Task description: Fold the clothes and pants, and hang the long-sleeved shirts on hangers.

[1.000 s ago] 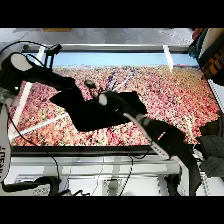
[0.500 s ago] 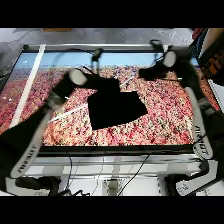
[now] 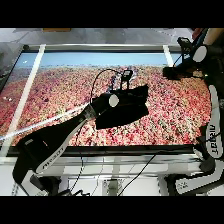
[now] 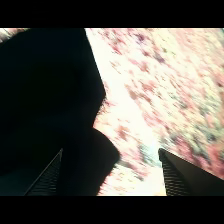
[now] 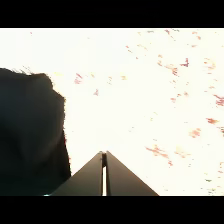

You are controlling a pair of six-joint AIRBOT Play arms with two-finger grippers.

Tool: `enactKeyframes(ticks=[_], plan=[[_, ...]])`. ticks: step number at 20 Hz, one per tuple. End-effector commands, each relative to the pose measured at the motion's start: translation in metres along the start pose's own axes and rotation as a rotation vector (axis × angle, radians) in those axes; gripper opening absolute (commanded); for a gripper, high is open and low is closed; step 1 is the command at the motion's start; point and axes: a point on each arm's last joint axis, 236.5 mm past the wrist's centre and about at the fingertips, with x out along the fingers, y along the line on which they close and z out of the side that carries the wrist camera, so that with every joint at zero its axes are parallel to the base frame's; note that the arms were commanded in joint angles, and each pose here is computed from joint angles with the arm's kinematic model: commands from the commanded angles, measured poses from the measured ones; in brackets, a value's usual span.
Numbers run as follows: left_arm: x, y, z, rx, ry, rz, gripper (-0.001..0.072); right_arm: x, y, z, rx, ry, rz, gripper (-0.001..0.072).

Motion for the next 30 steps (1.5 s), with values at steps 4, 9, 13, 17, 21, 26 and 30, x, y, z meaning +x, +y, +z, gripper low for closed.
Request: enactKeyframes(ticks=[4, 9, 13, 17, 21, 26, 30], plan=[[-0.075, 0.08, 0.047, 0.25, 0.016, 0.244, 0.0586, 0.055, 0.027, -0.065, 0.052, 0.12, 0.491, 0.0018], [-0.084, 0.163, 0.034, 0.212, 0.106, 0.397, 0.0007, 0.108, 0.045, -0.069, 0.198, 0.069, 0.469, 0.0622], [-0.05, 0.214, -0.007, 0.169, 0.187, 0.475, 0.0006, 0.117, 0.064, -0.047, 0.165, -0.017, 0.436, 0.062], [-0.014, 0.214, -0.047, 0.155, 0.248, 0.458, 0.0006, 0.117, 0.072, -0.04, 0.162, -0.042, 0.438, 0.062], [-0.003, 0.192, -0.052, 0.26, 0.262, 0.446, 0.0006, 0.106, 0.098, -0.031, 0.302, -0.023, 0.52, 0.0547], [-0.052, 0.189, 0.003, 0.395, 0.197, 0.535, 0.0007, 0.089, 0.163, -0.024, 0.031, -0.026, 0.476, 0.0547], [-0.123, 0.191, 0.05, 0.385, 0.138, 0.617, 0.0008, 0.091, 0.199, -0.023, -0.289, -0.059, 0.298, 0.057]])
